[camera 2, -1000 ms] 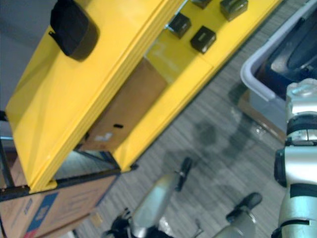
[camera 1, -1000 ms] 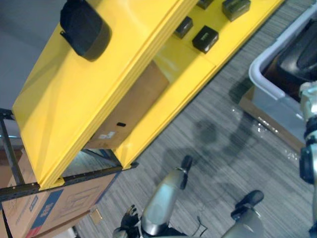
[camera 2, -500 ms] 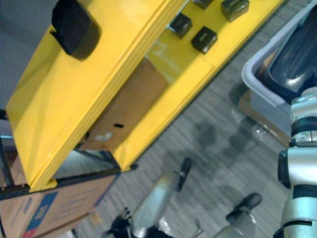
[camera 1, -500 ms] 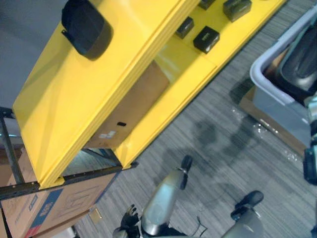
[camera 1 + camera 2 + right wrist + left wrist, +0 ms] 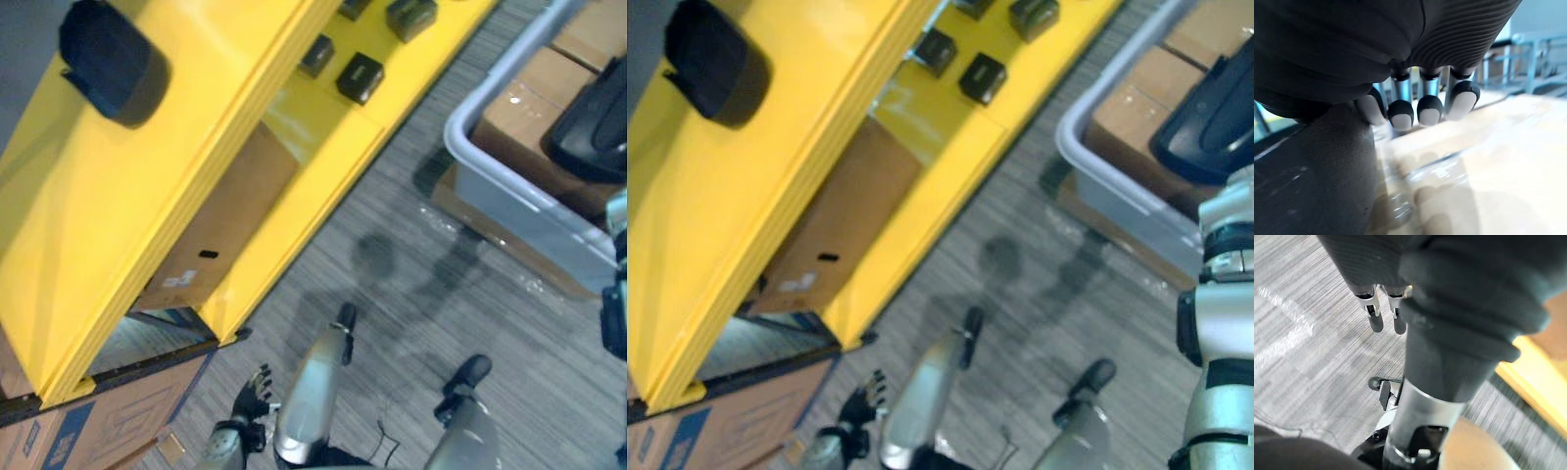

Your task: Walk over and take plastic housings, then place them on the shelf

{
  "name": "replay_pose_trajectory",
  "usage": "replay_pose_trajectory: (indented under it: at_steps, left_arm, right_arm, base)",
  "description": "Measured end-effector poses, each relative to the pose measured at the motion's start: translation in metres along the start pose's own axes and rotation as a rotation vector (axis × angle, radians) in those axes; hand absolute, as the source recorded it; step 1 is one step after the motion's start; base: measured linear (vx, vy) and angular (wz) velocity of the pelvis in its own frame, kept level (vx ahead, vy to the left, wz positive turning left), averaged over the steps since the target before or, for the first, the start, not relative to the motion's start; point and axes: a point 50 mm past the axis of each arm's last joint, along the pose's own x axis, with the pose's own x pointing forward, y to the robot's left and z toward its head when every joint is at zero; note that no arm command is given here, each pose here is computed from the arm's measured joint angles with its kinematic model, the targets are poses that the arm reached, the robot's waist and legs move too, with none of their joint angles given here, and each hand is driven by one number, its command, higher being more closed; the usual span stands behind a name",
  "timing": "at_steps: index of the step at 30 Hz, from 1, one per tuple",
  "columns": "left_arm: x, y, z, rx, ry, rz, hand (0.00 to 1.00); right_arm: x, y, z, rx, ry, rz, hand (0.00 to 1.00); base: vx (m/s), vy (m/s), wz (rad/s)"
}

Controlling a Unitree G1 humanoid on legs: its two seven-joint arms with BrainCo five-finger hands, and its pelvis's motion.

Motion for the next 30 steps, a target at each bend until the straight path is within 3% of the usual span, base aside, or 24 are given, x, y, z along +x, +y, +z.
replay_pose_trajectory:
  at_steps: [12, 14, 15, 16, 18, 19, 21, 23, 30]
  left_arm:
    - [-0.003, 0.022, 0.025, 0.282, 0.001, -0.045, 0.0]
    - [-0.003, 0.029, 0.04, 0.372, -0.008, -0.061, 0.0]
    - [-0.002, 0.033, 0.046, 0.384, -0.017, -0.053, 0.0]
    - [0.003, 0.031, 0.08, 0.33, -0.137, -0.051, 0.0]
    - [0.01, -0.009, 0.158, 0.251, -0.446, -0.147, 0.0]
    - [0.006, -0.045, 0.211, 0.224, -0.653, -0.25, 0.0]
    - [-0.011, -0.078, 0.264, 0.192, -0.858, -0.368, 0.0]
    - [-0.018, -0.095, 0.285, 0.178, -0.917, -0.424, 0.0]
    - [-0.012, -0.094, 0.305, 0.072, -0.838, -0.441, 0.0]
  right_arm:
    - [-0.008, -0.007, 0.03, 0.07, -0.17, -0.147, 1.0]
    - [-0.011, -0.009, 0.039, 0.103, -0.211, -0.181, 1.0]
    - [-0.013, -0.01, 0.043, 0.114, -0.224, -0.192, 1.0]
    - [-0.015, -0.012, 0.049, 0.135, -0.253, -0.21, 1.0]
    - [-0.02, -0.016, 0.061, 0.159, -0.305, -0.237, 1.0]
    - [-0.025, -0.019, 0.071, 0.167, -0.359, -0.254, 1.0]
    - [-0.04, -0.021, 0.095, 0.223, -0.456, -0.262, 1.0]
    - [-0.049, -0.034, 0.113, 0.27, -0.544, -0.296, 1.0]
    - [-0.081, -0.072, 0.148, 0.408, -0.795, -0.424, 1.0]
  base:
    - [-0.01, 0.013, -0.07]
    - [-0.01, 0.021, -0.05]
    - [0.0, 0.0, 0.0]
    - [-0.02, 0.002, 0.08]
    - [-0.04, 0.018, 0.07]
    - [-0.04, 0.027, 0.01]
    - [-0.04, 0.005, -0.05]
    - [0.01, -0.024, -0.29]
    - [0.06, -0.036, -0.3]
